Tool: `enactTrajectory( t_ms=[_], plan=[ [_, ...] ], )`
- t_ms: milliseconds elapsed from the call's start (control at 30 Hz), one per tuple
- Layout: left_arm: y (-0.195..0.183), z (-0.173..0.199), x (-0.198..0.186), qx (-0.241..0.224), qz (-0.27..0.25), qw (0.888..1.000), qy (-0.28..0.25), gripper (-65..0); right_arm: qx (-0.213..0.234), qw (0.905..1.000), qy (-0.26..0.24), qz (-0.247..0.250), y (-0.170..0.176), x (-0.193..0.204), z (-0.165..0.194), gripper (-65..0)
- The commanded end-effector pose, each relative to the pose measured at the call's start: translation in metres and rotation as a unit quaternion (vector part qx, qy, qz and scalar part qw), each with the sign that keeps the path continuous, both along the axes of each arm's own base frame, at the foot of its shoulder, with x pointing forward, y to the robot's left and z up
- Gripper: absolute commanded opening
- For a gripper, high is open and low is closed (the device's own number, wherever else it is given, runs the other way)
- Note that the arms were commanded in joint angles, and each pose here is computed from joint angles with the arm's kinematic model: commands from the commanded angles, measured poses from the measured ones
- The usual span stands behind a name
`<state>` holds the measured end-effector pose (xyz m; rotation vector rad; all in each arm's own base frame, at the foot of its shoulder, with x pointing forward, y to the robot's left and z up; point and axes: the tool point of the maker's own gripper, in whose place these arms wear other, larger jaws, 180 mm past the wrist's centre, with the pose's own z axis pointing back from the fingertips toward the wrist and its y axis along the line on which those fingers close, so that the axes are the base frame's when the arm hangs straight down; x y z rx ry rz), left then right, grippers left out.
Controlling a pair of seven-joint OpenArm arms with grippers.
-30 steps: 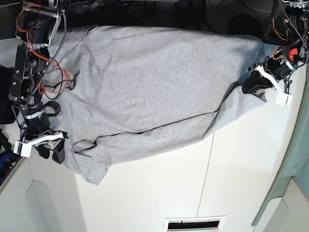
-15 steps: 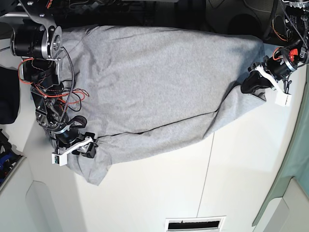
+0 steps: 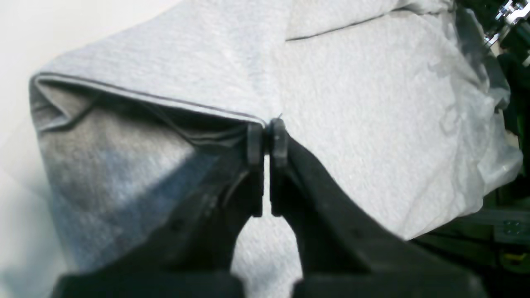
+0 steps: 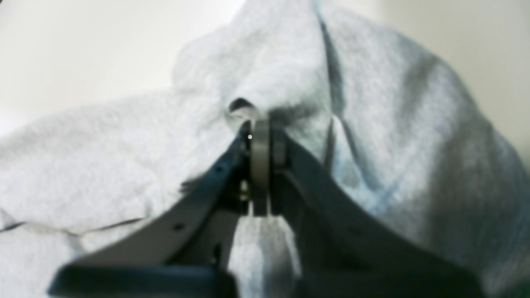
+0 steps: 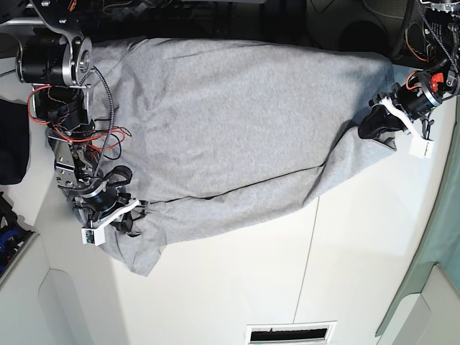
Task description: Layout the t-shirt on the table in an organized manner, then fold the t-shirt properly
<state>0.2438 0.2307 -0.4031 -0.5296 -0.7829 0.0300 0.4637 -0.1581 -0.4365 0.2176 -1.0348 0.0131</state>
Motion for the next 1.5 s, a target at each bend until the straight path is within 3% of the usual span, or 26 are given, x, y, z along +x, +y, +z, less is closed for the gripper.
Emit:
enactTrajectory(
  t_ms=[0,200,433,700,833,933,967,1033,1100,1200,1367,1467],
  plan=[
    [0.004,0.016,0.009,-0.002,-0.004,1.000,-0.028,-65.0,0.002,0.9988,-0.047,0.010,-0.001,0.020,0.030,-65.0],
    [0.024,0.030,0.013,0.017,-0.004,0.999,-0.039,-65.0,0.011,0.9945,-0.077,0.070,0.009,0.011,0.046,-65.0],
    [0.044,0.056,0.015,0.003,0.022,0.998,-0.057,-65.0,0.003,0.9921,-0.115,0.050,-0.020,-0.032,0.059,-65.0],
    [0.040,0.080,0.017,-0.011,0.011,0.997,-0.079,-65.0,0.005,0.9884,-0.142,0.054,-0.017,-0.070,0.081,-65.0],
    [0.040,0.081,0.018,-0.011,0.012,0.997,-0.080,-65.0,0.002,0.9866,-0.157,0.044,-0.021,-0.057,0.094,-65.0],
    [0.040,0.081,0.018,-0.011,0.012,0.997,-0.081,-65.0,-0.004,0.9866,-0.163,0.009,-0.033,-0.037,0.101,-65.0],
    [0.040,0.081,0.018,-0.011,0.012,0.997,-0.080,-65.0,-0.004,0.9865,-0.163,0.001,-0.036,-0.030,0.103,-61.7],
    [0.040,0.081,0.018,-0.011,0.012,0.997,-0.080,-65.0,-0.003,0.9871,-0.158,-0.028,-0.046,-0.013,0.103,-46.7],
    [0.040,0.080,0.018,-0.011,0.012,0.997,-0.080,-65.0,-0.003,0.9880,-0.142,-0.061,-0.058,0.002,0.096,-37.4],
    [0.040,0.080,0.017,-0.008,0.012,0.997,-0.078,-65.0,-0.006,0.9892,-0.120,-0.084,-0.068,0.019,0.084,-36.6],
    [0.040,0.080,0.017,-0.008,0.012,0.997,-0.079,-65.0,-0.037,0.9944,-0.087,-0.046,-0.047,0.031,0.053,-37.3],
    [0.040,0.080,0.017,-0.009,0.012,0.997,-0.079,-65.0,-0.050,0.9975,-0.050,-0.008,-0.021,0.028,0.030,-44.2]
  ],
)
